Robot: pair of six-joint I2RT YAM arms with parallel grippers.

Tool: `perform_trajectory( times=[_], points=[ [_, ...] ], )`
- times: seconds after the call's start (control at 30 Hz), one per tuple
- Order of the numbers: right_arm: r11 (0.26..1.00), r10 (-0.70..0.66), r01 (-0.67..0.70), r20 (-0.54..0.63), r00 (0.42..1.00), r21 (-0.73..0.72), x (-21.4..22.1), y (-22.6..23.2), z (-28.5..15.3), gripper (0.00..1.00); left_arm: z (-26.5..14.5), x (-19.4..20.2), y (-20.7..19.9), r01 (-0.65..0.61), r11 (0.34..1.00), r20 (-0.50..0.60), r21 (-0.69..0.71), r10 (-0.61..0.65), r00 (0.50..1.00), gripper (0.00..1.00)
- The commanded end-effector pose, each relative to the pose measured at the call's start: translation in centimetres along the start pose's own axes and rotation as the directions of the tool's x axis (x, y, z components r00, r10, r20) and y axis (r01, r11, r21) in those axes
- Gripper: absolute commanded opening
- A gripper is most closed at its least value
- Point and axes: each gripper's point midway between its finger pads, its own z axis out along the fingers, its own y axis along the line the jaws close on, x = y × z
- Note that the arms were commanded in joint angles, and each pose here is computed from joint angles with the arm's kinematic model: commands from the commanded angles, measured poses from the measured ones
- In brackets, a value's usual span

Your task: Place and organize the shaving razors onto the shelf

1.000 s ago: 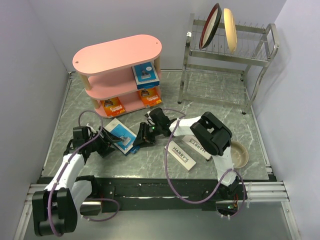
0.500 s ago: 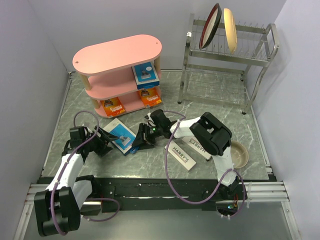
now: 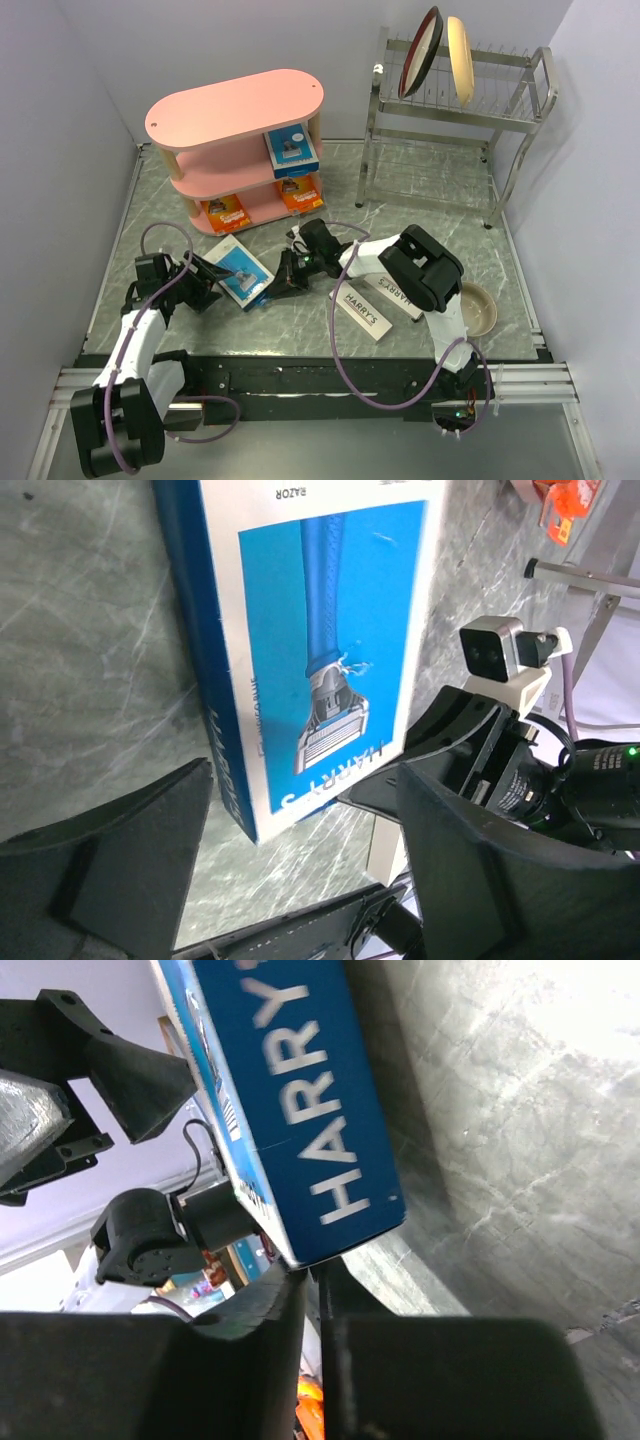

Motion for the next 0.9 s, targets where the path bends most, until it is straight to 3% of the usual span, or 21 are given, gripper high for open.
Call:
perform_trajectory(
  times=[0.0, 0.1, 0.3, 0.37, 0.67, 0.77, 0.87],
  points=[
    [0.993, -0.092, 0.094, 0.027, 0.995, -0.071, -0.5, 3.8, -0.8, 0.09, -0.3, -0.5, 0.0, 0.026, 1.000, 0.027, -0.015, -0.025, 0.999, 0.85],
    [0.985, -0.126, 0.133, 0.066, 0.990, -0.108, -1.1, 6.5, -1.7, 0.03, -0.7, -0.5, 1.1, 0.098, 0.992, 0.028, -0.084, -0.096, 0.995, 0.95],
    [0.968, -0.161, 0.181, 0.123, 0.979, -0.176, -2.2, 10.6, -2.7, 0.00, -1.0, -0.2, 2.2, 0.177, 0.972, 0.008, -0.153, -0.178, 0.984, 0.95],
    [0.967, -0.161, 0.180, 0.117, 0.980, -0.182, -2.1, 11.0, -2.4, 0.00, -0.6, -0.3, 1.8, 0.180, 0.976, 0.000, -0.120, -0.181, 0.983, 0.99],
    [0.962, -0.176, 0.191, 0.091, 0.980, -0.194, -0.4, 11.7, -1.2, 0.07, -0.1, 0.4, -0.1, 0.211, 0.977, -0.080, -0.006, -0.211, 0.974, 0.99],
    [0.957, -0.193, 0.205, 0.078, 0.978, -0.203, 0.0, 12.2, -0.5, 0.07, -0.2, 0.6, -0.6, 0.213, 0.977, -0.106, 0.015, -0.210, 0.972, 0.91],
    [0.956, -0.210, 0.218, 0.060, 0.976, -0.194, 0.6, 12.5, 0.2, 0.09, -0.5, 0.7, -1.8, 0.187, 0.980, -0.129, 0.062, -0.178, 0.975, 0.74]
  ],
)
